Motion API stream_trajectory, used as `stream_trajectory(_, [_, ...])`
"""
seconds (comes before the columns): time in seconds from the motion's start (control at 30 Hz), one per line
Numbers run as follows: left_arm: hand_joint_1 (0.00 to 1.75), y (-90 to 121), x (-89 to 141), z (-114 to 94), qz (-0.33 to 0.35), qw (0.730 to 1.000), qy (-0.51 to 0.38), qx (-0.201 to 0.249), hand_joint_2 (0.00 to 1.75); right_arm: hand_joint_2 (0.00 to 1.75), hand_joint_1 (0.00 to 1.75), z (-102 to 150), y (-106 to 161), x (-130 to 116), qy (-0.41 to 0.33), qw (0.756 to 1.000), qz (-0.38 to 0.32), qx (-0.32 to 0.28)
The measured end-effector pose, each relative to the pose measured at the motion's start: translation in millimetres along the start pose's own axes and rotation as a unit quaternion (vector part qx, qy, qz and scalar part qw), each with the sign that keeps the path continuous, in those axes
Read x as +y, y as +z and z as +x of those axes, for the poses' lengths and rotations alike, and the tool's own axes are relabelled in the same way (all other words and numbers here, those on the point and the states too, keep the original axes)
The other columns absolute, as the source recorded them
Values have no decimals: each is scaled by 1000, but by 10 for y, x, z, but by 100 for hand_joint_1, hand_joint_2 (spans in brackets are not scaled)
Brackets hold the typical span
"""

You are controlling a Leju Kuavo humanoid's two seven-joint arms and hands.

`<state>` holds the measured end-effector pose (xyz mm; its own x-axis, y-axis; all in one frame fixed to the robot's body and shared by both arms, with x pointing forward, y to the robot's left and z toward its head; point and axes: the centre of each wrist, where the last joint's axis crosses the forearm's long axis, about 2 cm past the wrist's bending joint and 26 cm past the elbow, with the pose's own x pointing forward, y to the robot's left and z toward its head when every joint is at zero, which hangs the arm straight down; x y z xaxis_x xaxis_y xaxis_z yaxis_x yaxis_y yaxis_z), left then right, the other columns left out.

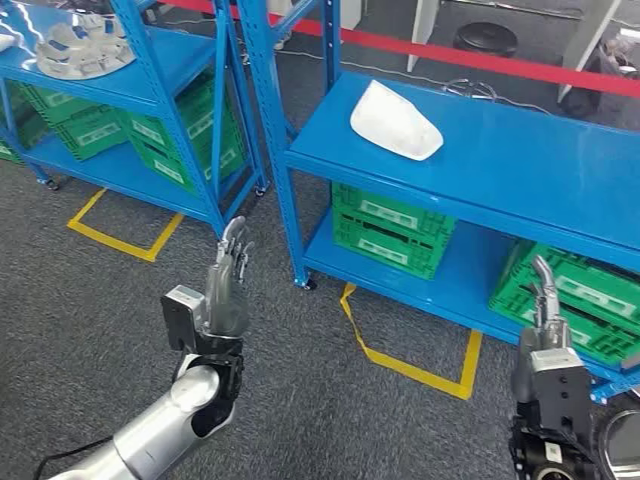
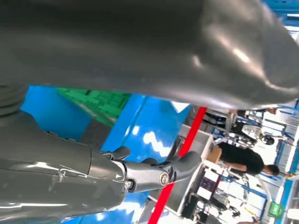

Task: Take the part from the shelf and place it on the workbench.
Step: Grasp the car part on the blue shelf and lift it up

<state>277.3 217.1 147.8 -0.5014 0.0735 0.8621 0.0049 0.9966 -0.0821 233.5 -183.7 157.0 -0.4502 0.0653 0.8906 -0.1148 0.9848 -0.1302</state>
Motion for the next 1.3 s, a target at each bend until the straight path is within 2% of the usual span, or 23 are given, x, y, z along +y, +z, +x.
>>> stream_trajectory(0.87, [0, -38, -14, -3, -1, 1000, 3, -1, 0, 0, 0, -14, 19, 14, 2, 1000, -1, 11])
stream_trajectory(1.3, [0, 17, -34, -20, -1, 1000, 4, 5, 0, 0, 0, -28, 39, 21, 2, 1000, 1, 14])
